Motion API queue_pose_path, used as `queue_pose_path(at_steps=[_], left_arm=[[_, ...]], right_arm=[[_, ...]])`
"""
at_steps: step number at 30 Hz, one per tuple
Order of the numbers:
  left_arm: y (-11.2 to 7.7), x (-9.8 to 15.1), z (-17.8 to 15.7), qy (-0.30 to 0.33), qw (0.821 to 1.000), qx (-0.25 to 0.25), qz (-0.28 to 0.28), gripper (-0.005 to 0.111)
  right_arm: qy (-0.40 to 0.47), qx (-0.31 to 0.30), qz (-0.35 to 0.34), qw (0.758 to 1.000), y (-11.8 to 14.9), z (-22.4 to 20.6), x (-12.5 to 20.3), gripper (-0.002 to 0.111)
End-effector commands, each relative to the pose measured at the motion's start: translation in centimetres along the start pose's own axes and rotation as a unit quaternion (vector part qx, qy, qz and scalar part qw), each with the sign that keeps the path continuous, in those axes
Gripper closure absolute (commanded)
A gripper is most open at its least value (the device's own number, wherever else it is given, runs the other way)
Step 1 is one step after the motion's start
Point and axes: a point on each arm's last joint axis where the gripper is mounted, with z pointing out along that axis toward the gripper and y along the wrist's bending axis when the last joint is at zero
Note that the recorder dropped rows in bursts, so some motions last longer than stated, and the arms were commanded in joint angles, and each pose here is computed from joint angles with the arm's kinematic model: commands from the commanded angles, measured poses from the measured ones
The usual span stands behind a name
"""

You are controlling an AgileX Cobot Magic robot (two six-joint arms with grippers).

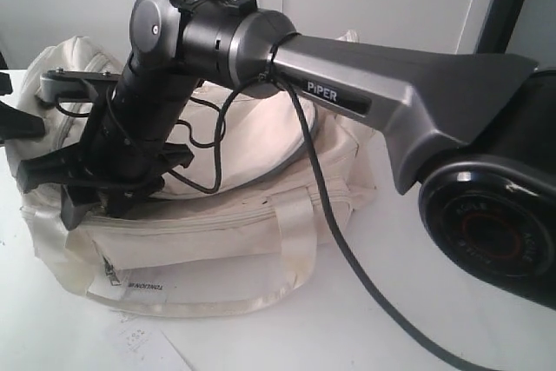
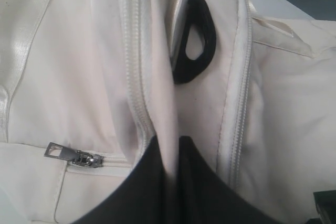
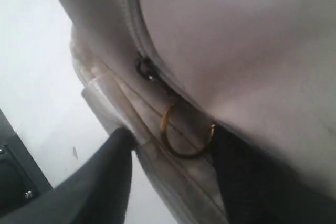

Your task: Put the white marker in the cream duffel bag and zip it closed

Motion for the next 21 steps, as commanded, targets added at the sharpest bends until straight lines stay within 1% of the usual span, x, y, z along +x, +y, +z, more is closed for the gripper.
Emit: queue_pose_path(at_steps=[1, 3, 12, 16, 21], left_arm=[[-0.3, 0.0, -0.1, -0.002, 1.000, 0.017, -0.002, 0.107], [-0.3, 0.0, -0.1, -0.002, 1.000, 0.017, -0.002, 0.107], [-0.3, 0.0, -0.1, -0.002, 1.000, 0.017, 0.001, 0.107], [-0.3, 0.0, -0.1, -0.002, 1.000, 0.017, 0.001, 0.107], [-0.2, -0.1, -0.1, -0.004, 1.000, 0.013, 0.000, 0.107]], right_arm=[[-0.022, 0.005, -0.025, 0.999, -0.2, -0.4, -0.5, 0.090], [-0.027, -0.001, -0.047, 0.999, 0.2, -1.1, -0.5, 0.107], [-0.071, 0.003, -0.086, 0.994, 1.5, -4.9, -0.9, 0.108], [-0.069, 0.007, -0.091, 0.993, 1.4, -5.0, -0.9, 0.108], [-0.040, 0.029, -0.112, 0.992, 1.0, -4.9, -0.4, 0.108]])
